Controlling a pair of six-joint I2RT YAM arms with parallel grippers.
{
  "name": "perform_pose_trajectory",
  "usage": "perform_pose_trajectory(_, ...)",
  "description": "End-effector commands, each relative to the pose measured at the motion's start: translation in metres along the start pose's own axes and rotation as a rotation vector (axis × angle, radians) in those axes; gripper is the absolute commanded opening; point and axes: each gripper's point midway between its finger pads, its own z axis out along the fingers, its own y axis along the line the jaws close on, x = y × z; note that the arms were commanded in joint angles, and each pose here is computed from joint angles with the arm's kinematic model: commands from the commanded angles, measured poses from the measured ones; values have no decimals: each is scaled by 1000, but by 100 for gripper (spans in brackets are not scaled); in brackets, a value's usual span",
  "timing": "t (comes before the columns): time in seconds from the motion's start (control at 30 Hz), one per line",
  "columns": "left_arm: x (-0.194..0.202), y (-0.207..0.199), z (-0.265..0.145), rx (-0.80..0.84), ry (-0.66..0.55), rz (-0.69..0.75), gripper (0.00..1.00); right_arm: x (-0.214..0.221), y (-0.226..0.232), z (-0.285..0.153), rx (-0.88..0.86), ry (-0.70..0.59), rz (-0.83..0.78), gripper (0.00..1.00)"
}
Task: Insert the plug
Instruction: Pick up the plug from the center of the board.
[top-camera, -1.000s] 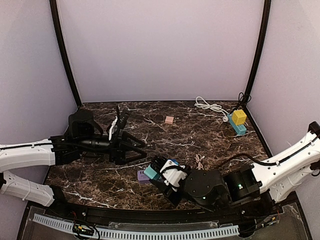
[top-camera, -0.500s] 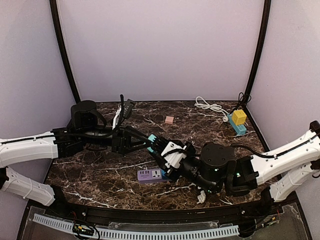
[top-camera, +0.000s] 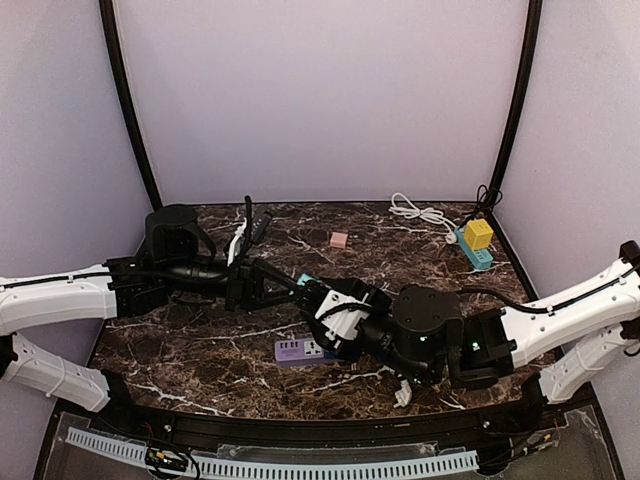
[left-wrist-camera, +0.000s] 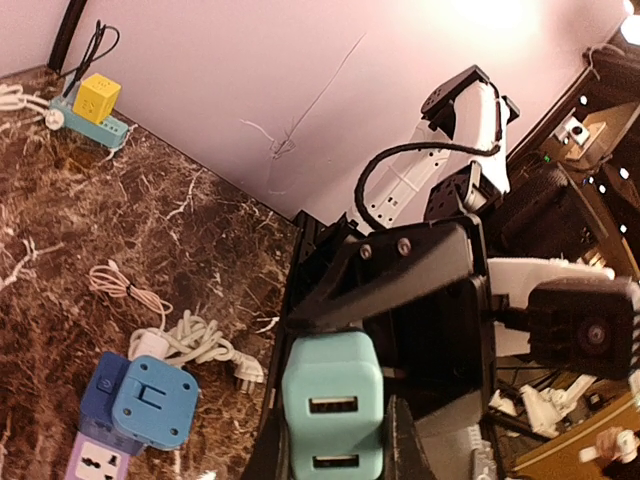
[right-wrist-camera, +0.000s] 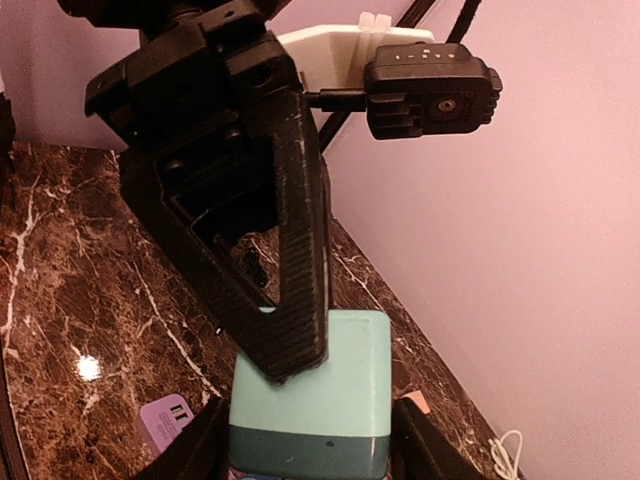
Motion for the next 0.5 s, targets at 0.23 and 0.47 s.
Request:
perform_pose_trajectory(0.23,-6,63,-32,-393,-68,239,0,48,-60,-29,157,329,773,99)
perform_pose_trajectory(0.47,21,3,-26,-45,54,693,1,17,-28,-46,-232,283,719,98)
